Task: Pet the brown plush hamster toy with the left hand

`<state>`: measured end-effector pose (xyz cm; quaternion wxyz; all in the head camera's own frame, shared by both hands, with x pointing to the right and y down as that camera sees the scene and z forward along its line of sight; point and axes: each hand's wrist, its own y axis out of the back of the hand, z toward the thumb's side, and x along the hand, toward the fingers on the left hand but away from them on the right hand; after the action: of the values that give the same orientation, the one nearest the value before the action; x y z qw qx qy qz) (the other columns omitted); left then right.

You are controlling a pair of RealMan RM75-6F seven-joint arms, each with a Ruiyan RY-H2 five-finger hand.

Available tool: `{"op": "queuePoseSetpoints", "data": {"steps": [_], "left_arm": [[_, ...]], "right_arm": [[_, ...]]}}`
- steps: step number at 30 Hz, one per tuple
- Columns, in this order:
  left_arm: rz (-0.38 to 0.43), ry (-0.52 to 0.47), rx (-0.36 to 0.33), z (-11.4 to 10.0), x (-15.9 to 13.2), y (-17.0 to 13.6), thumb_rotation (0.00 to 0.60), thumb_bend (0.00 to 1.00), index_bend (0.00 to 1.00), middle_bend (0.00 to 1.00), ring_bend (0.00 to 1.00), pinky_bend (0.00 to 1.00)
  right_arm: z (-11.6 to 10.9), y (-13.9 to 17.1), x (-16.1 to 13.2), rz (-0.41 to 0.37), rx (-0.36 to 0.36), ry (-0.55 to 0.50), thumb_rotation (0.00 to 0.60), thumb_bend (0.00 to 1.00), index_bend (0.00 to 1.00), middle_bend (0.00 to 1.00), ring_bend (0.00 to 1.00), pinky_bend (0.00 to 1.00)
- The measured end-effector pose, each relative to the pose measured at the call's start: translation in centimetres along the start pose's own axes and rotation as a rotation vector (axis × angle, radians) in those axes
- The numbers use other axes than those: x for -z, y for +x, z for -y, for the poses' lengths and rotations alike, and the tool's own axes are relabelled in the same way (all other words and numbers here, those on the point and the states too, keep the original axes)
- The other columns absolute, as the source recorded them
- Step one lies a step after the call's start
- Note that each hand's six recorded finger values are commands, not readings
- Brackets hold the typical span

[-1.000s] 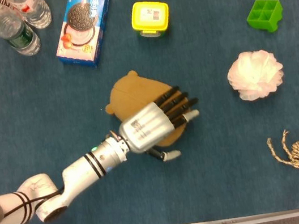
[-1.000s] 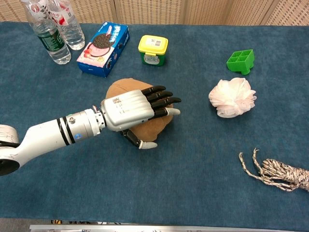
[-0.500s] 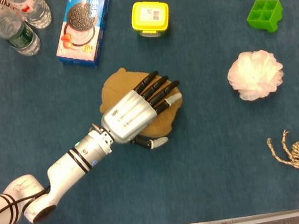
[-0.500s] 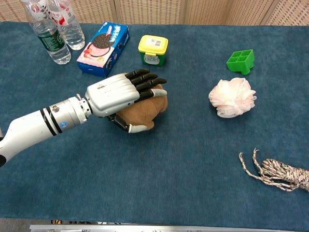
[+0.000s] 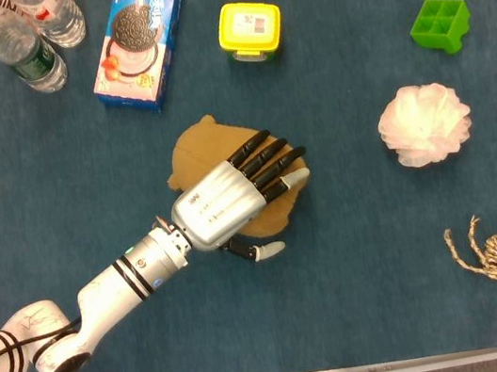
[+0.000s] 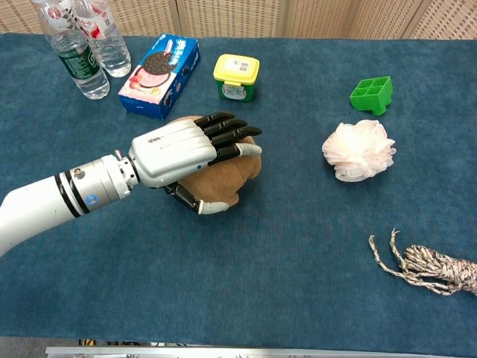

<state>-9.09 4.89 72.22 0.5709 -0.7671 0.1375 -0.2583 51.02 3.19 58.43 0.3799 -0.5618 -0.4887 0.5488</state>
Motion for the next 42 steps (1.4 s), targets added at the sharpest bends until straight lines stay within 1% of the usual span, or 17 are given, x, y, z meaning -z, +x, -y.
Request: {"op": "queuePoseSetpoints", "data": {"steps": [8, 16, 22, 25, 28, 31, 35, 40, 42], "left_arm": [[-0.014, -0.020, -0.027, -1.1, 0.2, -0.2, 0.208, 0.23, 0.09, 0.00, 0.00, 0.00], [-0.025, -0.025, -0.034, -1.5, 0.4, -0.3, 0.209, 0.23, 0.09, 0.00, 0.00, 0.00], [-0.070, -0.030, -0.047, -2.0, 1.8, -0.9, 0.207, 0.23, 0.09, 0.00, 0.00, 0.00], [-0.122, -0.040, -0.054, -2.3, 3.3, -1.7, 0.209, 0.23, 0.09, 0.00, 0.00, 0.00], [-0.193, -0.049, -0.070, -3.0, 5.4, -2.9, 0.207, 0.23, 0.09, 0.00, 0.00, 0.00], [-0.273, -0.064, -0.090, -3.6, 7.6, -4.8, 0.208, 0.23, 0.09, 0.00, 0.00, 0.00], [-0.374, -0.084, -0.100, -4.0, 9.8, -8.1, 0.208, 0.23, 0.09, 0.00, 0.00, 0.00], [-0.474, -0.101, -0.089, -3.9, 11.2, -11.9, 0.206, 0.23, 0.09, 0.00, 0.00, 0.00], [-0.530, -0.114, -0.087, -3.8, 11.9, -13.7, 0.207, 0.23, 0.09, 0.00, 0.00, 0.00]], "right_arm": [[0.1, 0.0, 0.0, -0.003, -0.002, -0.005, 0.600, 0.00, 0.32, 0.30, 0.19, 0.18], [0.1, 0.0, 0.0, -0.003, -0.001, -0.006, 0.600, 0.00, 0.32, 0.30, 0.19, 0.18], [0.3, -0.1, 0.1, -0.004, -0.009, -0.006, 0.600, 0.00, 0.32, 0.30, 0.20, 0.18], [0.5, -0.2, 0.1, -0.006, -0.017, -0.006, 0.600, 0.00, 0.32, 0.30, 0.20, 0.18], [0.6, -0.2, 0.0, -0.011, -0.030, -0.008, 0.600, 0.00, 0.32, 0.30, 0.20, 0.18], [0.7, -0.4, 0.0, -0.016, -0.034, -0.008, 0.600, 0.00, 0.32, 0.30, 0.19, 0.18], [1.0, -0.6, -0.1, -0.020, -0.039, -0.010, 0.600, 0.00, 0.32, 0.30, 0.20, 0.18], [1.3, -0.7, -0.1, -0.031, -0.051, -0.004, 0.600, 0.00, 0.31, 0.30, 0.20, 0.18], [1.4, -0.7, -0.1, -0.037, -0.059, 0.003, 0.600, 0.00, 0.30, 0.30, 0.19, 0.18]]}}
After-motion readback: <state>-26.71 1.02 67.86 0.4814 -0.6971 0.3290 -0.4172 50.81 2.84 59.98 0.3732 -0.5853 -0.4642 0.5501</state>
